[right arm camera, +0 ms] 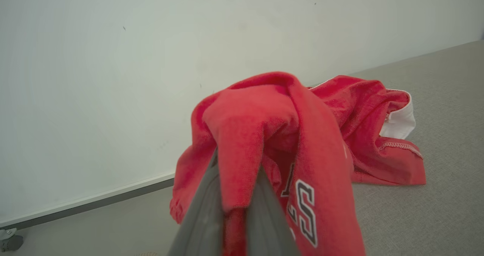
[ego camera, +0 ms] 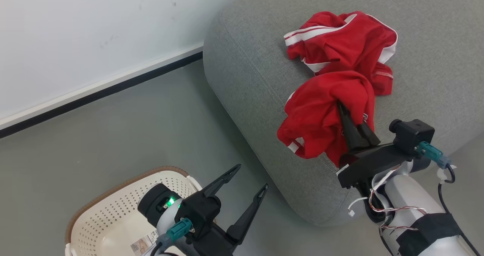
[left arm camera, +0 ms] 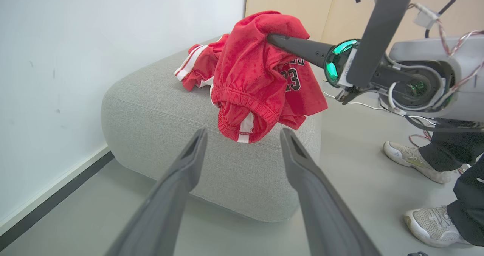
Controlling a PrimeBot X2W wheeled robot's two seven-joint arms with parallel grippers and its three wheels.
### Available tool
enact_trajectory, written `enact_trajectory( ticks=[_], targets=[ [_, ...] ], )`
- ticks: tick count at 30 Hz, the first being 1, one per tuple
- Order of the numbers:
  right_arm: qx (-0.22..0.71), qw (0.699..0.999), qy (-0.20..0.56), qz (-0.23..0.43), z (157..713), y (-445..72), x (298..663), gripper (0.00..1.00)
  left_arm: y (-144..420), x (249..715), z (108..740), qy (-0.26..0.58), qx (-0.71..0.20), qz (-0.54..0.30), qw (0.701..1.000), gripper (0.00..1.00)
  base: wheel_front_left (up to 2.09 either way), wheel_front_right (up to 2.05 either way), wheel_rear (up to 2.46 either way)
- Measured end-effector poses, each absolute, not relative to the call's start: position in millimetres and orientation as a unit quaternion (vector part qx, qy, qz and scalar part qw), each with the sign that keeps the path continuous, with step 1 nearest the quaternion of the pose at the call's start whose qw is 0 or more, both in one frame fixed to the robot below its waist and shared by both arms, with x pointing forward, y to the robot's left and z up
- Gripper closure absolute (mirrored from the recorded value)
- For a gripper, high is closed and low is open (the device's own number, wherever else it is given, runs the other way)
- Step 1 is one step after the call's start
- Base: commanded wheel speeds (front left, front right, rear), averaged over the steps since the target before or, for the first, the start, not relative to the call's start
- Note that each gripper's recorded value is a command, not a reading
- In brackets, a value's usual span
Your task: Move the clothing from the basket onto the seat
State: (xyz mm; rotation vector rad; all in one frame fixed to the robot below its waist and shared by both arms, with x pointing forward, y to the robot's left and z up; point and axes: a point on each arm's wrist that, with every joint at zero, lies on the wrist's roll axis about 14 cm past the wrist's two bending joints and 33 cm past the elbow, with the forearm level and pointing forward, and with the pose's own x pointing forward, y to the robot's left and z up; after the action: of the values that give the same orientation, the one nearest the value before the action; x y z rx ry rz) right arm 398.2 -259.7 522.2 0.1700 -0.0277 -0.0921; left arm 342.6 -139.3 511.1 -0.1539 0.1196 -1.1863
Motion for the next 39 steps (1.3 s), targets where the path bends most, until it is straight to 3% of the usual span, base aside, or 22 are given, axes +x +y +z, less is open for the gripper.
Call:
enact_trajectory(
  ticks=[6, 26, 39],
  targets=[
    [0.080, 0.994, -0.035, -0.059, 537.7, -273.5, 404.7, 1.00, -141.4, 341.9, 511.7, 0.056, -0.078, -0.562, 0.821, 0.00, 0.00, 0.00, 0.00],
    [0.010, 0.976, -0.163, -0.144, 664.0, -375.6, 464.9, 1.00, -138.5, 359.4, 508.5, 0.055, -0.086, -0.563, 0.820, 0.00, 0.00, 0.00, 0.00],
    [0.009, 0.975, -0.122, -0.186, 635.1, -408.5, 507.1, 1.00, -127.5, 383.4, 493.8, 0.063, -0.092, -0.548, 0.829, 0.00, 0.00, 0.00, 0.00]
  ],
)
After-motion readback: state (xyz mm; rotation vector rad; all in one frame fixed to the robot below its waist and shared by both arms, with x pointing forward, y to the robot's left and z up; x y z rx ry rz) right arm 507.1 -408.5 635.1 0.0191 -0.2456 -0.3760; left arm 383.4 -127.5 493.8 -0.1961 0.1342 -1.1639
